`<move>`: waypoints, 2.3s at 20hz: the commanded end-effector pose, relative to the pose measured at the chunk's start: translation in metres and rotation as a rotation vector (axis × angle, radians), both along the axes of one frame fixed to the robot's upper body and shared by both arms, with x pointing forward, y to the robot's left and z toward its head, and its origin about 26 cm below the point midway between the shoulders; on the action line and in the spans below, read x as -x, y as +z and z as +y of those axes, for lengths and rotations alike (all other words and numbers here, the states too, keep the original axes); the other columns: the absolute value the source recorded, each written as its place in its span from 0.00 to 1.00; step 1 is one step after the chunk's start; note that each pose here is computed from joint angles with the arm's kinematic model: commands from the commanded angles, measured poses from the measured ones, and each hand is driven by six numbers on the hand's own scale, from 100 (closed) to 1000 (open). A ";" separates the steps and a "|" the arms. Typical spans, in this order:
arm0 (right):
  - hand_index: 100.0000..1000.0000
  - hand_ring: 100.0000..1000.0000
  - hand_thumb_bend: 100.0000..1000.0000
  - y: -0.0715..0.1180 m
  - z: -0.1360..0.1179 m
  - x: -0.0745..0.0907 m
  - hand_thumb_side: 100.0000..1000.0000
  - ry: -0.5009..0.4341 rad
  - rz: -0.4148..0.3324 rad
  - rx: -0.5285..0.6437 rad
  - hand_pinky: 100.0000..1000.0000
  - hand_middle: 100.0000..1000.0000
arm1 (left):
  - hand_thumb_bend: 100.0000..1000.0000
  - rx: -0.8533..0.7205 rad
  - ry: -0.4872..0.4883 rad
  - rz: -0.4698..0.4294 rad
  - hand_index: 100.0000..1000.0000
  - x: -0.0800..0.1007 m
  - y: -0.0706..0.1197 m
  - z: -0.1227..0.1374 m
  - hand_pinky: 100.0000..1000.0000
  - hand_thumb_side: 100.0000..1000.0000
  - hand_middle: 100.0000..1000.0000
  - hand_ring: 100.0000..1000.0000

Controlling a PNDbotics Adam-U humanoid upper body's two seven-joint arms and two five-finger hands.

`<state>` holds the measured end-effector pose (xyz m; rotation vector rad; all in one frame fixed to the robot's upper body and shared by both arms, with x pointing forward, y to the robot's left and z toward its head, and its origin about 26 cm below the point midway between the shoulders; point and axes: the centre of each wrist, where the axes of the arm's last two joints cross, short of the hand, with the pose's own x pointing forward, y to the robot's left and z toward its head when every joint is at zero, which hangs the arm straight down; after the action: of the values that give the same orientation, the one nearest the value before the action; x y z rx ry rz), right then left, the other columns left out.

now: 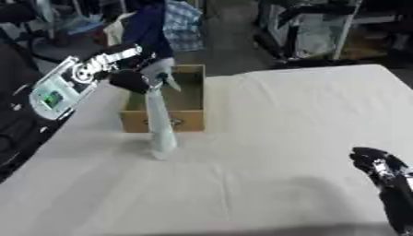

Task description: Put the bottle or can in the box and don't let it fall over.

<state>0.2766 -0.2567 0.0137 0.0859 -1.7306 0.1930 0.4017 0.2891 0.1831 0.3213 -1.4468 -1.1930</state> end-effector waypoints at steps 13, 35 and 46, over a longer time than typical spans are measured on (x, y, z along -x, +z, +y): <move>0.69 0.78 0.00 0.006 -0.003 -0.003 0.60 -0.001 -0.021 0.008 0.87 0.71 | 0.00 0.024 0.040 -0.214 0.44 0.001 0.062 0.020 0.47 0.29 0.36 0.39; 0.69 0.78 0.00 0.007 0.002 -0.004 0.60 0.022 -0.021 0.002 0.87 0.71 | 0.00 -0.186 0.328 -0.609 0.62 -0.063 0.069 0.040 0.61 0.32 0.48 0.51; 0.69 0.78 0.00 0.009 0.004 -0.007 0.60 0.019 -0.031 -0.011 0.87 0.71 | 0.00 -0.273 0.465 -0.640 0.98 -0.057 0.030 0.077 0.92 0.57 0.99 0.98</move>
<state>0.2798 -0.2528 0.0162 0.1048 -1.7380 0.1998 0.4630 0.3523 0.1859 1.1857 -1.5653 -0.9819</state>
